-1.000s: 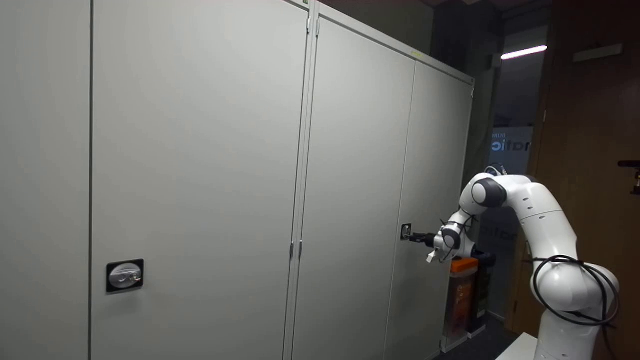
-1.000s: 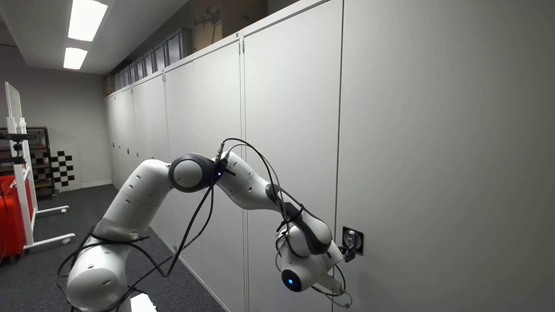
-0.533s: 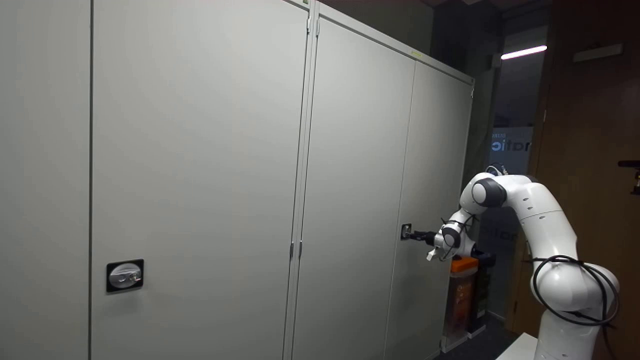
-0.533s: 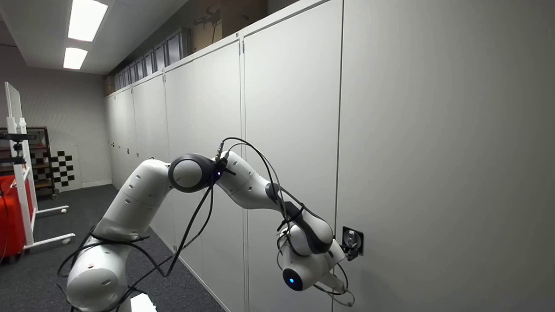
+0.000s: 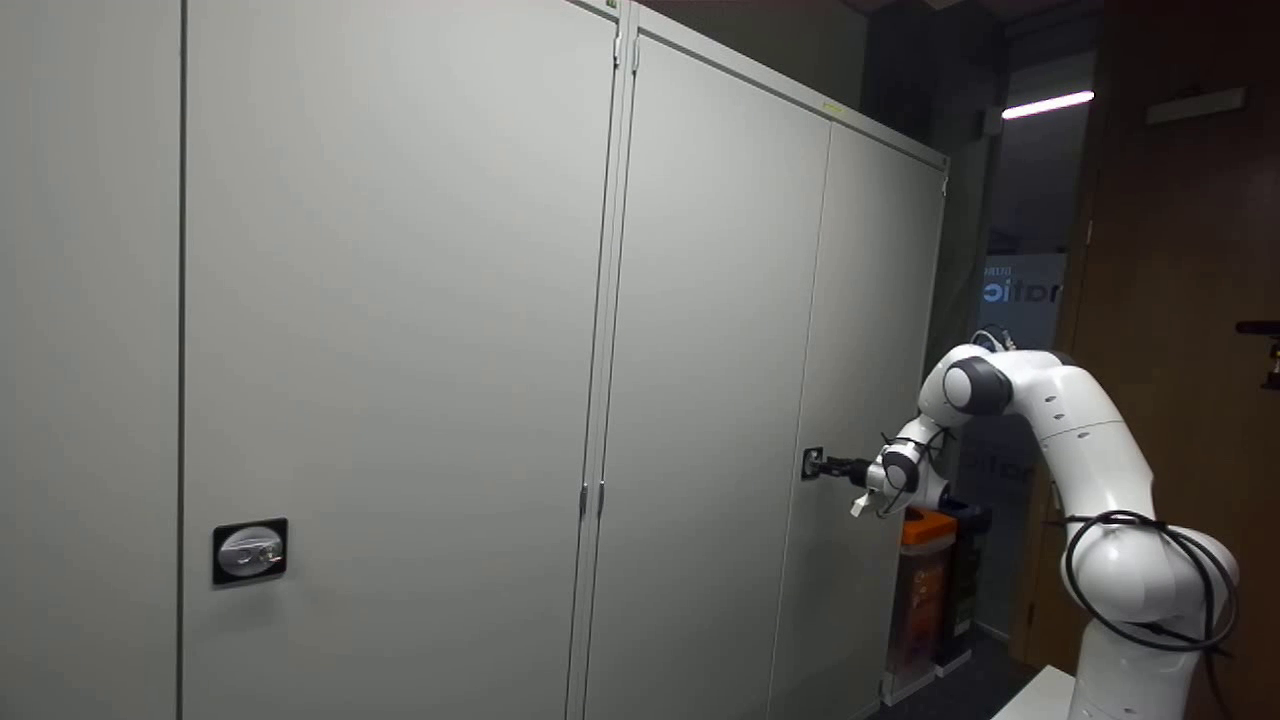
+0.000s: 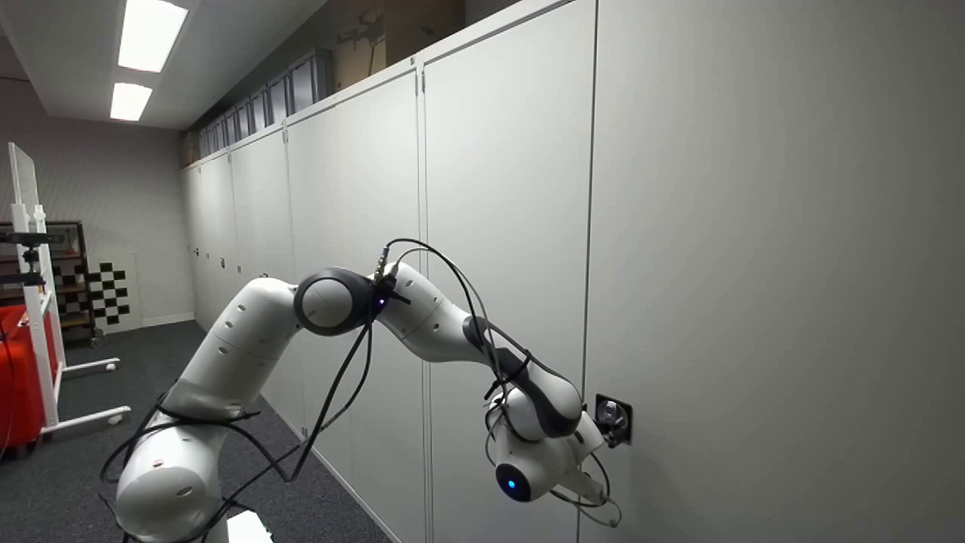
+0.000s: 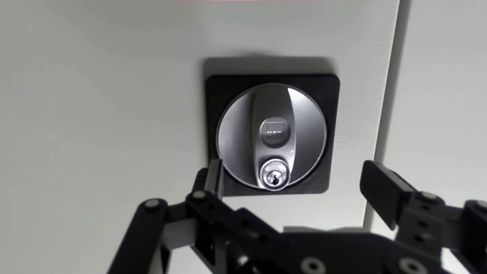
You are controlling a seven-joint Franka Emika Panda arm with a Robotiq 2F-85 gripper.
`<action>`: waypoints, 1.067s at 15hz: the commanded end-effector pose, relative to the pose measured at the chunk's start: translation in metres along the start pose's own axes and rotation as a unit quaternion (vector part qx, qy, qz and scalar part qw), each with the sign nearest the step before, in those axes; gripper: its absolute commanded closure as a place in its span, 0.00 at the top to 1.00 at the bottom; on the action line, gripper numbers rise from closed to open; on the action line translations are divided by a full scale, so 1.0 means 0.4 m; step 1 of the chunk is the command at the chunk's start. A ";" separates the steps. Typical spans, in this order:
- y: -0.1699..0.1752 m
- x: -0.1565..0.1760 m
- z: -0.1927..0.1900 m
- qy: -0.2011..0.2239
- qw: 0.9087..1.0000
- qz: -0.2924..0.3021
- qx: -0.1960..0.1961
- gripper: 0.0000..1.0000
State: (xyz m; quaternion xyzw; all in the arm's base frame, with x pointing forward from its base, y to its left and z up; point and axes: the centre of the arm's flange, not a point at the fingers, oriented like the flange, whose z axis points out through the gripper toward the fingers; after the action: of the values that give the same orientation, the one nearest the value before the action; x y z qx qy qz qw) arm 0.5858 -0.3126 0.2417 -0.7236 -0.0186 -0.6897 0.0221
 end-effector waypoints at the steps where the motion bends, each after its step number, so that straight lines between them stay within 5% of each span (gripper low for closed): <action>1: 0.016 0.003 0.028 0.019 1.000 -0.015 -0.004 0.71; 14: 0.016 -0.002 0.060 0.017 1.000 -0.022 0.002 0.89; 15: 0.016 0.001 0.063 0.018 1.000 -0.023 0.002 0.86; 16: 0.014 0.004 0.066 0.020 0.999 -0.025 0.004 0.69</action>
State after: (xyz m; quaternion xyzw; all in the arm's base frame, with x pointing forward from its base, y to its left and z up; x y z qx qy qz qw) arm 0.6003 -0.3149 0.2377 -0.7209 -0.0288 -0.6922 0.0204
